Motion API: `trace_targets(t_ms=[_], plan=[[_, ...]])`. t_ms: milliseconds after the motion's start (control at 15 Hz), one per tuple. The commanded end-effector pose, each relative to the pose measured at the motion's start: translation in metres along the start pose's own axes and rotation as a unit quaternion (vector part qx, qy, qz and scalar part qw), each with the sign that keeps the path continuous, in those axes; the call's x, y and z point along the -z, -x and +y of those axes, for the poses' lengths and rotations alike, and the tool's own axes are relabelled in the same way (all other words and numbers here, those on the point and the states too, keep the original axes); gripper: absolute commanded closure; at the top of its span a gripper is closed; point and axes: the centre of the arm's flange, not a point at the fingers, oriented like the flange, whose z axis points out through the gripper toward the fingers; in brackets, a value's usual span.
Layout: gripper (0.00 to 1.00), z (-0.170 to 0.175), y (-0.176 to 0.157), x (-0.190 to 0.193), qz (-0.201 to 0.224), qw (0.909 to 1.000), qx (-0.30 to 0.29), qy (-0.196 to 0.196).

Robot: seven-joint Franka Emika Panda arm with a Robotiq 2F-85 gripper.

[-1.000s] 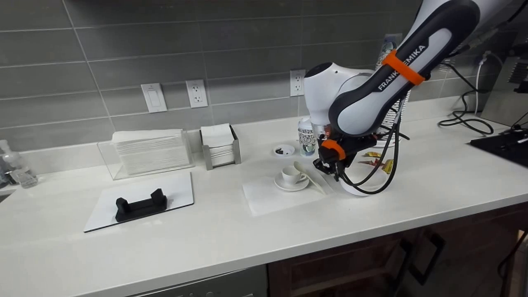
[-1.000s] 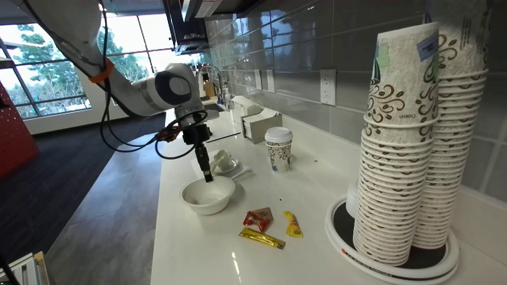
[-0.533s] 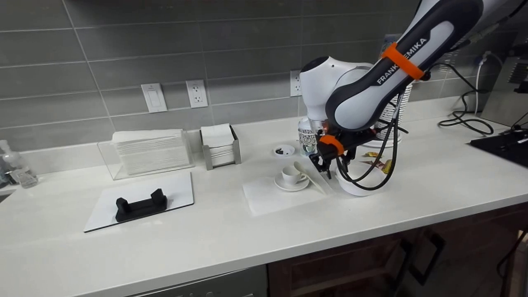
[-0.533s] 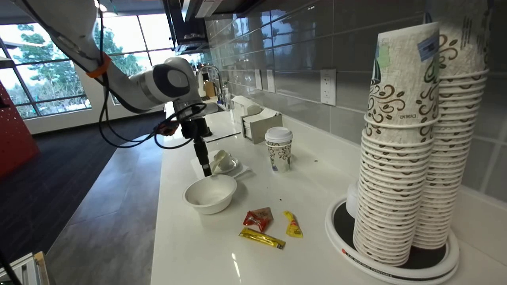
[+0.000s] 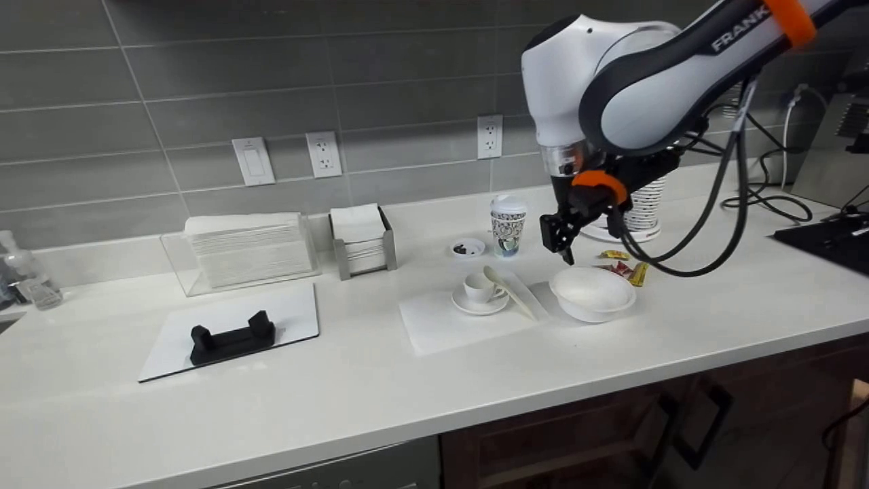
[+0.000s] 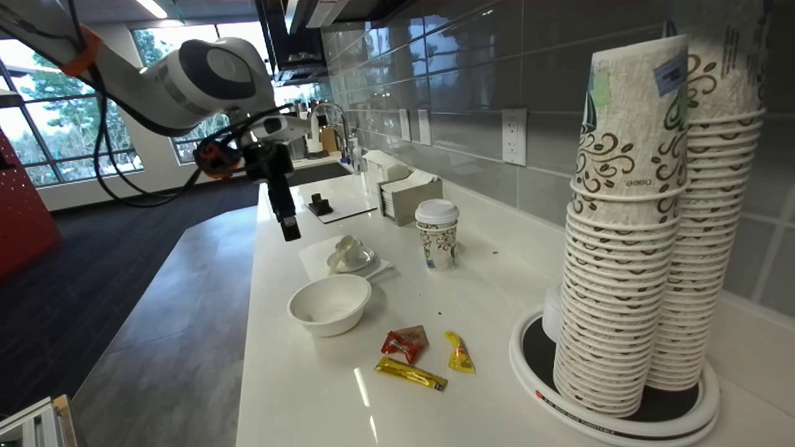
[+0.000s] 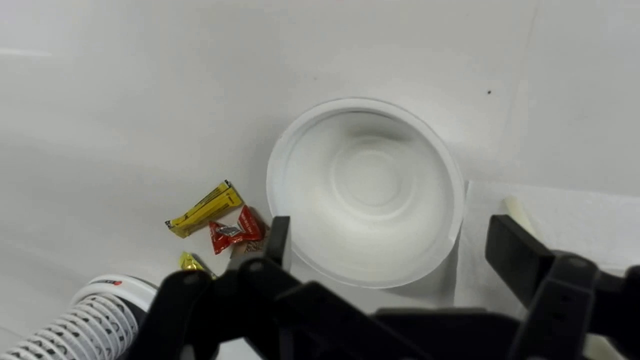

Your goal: Pour the contents of the white plate onto the counter

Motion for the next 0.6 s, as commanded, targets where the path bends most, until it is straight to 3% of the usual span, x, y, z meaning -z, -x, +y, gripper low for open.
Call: trace_targets(t_ms=[0,200,267,533], plan=[[0.00,0.048,0.047,0.024,0.029,0.9959,0.083,-0.020],[0.00,0.083,0.052,0.028,0.033,0.9891,0.143,-0.017],[0.00,0.050,0.036,0.024,0.027,0.9938,0.107,-0.013],[0.00,0.074,0.045,0.026,0.033,0.9906,0.132,-0.015]])
